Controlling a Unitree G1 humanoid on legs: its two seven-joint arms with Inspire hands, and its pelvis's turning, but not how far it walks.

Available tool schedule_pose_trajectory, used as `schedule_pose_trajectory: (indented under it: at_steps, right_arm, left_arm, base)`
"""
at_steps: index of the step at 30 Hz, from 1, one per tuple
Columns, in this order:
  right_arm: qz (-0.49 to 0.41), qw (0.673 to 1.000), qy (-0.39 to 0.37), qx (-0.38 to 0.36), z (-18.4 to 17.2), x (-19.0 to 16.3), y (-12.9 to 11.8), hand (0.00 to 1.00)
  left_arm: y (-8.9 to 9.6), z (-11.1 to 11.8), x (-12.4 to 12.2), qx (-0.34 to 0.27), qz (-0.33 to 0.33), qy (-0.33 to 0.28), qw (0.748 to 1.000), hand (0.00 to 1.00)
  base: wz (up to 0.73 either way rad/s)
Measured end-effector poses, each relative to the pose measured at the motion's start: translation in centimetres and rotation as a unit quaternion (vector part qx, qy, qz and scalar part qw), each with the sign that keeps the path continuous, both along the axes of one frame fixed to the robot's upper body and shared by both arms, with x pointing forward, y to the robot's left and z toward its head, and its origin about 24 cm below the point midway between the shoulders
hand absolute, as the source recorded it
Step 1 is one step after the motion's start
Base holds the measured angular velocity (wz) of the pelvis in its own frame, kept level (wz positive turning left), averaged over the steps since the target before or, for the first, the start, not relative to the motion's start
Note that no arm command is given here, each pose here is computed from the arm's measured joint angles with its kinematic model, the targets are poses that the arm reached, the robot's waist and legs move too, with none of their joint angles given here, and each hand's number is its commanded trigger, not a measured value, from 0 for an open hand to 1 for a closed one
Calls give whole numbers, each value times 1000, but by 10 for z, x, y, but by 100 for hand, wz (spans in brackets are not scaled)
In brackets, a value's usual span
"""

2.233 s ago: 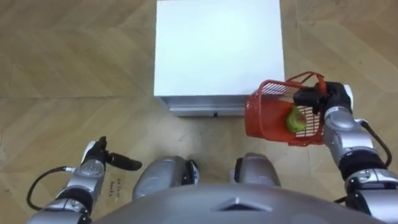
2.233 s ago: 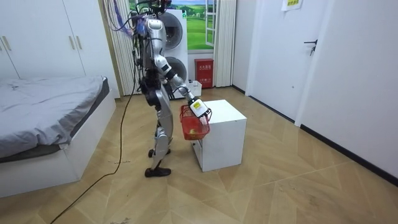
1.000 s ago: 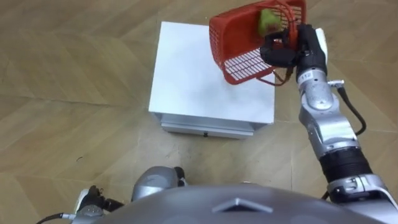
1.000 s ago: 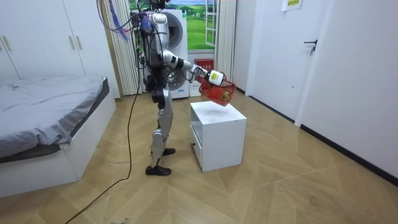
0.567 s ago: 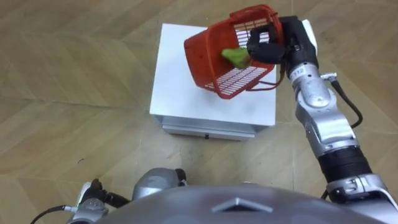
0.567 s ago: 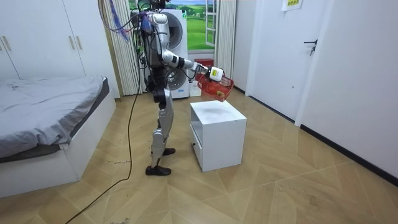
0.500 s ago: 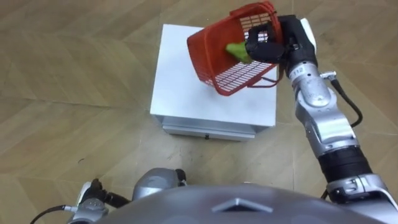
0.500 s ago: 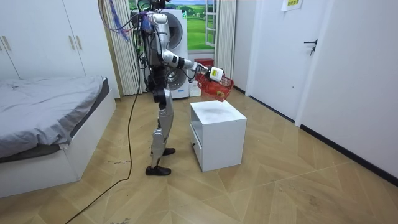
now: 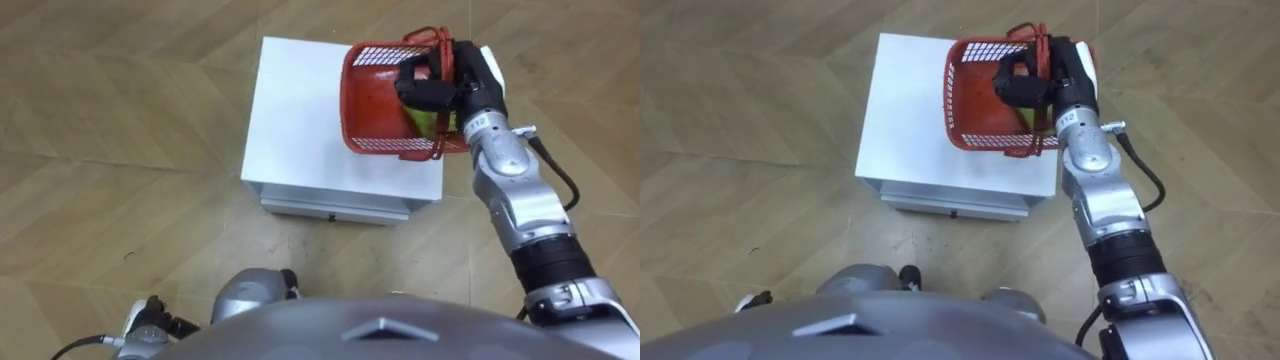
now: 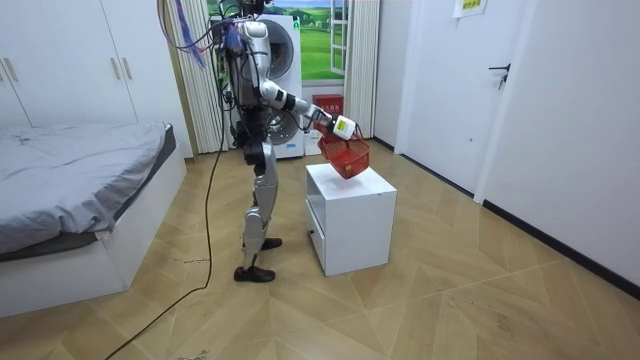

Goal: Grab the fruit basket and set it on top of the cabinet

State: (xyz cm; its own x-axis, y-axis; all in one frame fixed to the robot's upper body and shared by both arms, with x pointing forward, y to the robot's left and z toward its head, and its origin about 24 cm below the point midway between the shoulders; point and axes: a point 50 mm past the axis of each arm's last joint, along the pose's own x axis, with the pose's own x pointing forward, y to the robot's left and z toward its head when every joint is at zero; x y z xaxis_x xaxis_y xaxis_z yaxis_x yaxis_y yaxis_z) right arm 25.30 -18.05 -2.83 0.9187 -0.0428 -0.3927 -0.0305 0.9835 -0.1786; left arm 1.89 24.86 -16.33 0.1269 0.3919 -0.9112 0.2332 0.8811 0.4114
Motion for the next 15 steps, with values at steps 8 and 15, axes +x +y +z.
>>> schedule_pose_trajectory:
  at_steps: [8, 15]
  right_arm:
    - [-13, 999, 29, -12, -8, 16, -4, 63]
    - [-31, 997, 58, -26, -18, 16, -10, 0]
  left_arm:
    - [-1, 1, 6, -8, -15, -3, 1000, 0]
    - [0, 1, 4, -7, -13, 1, 1000, 0]
  base:
    - [6]
    - [11]
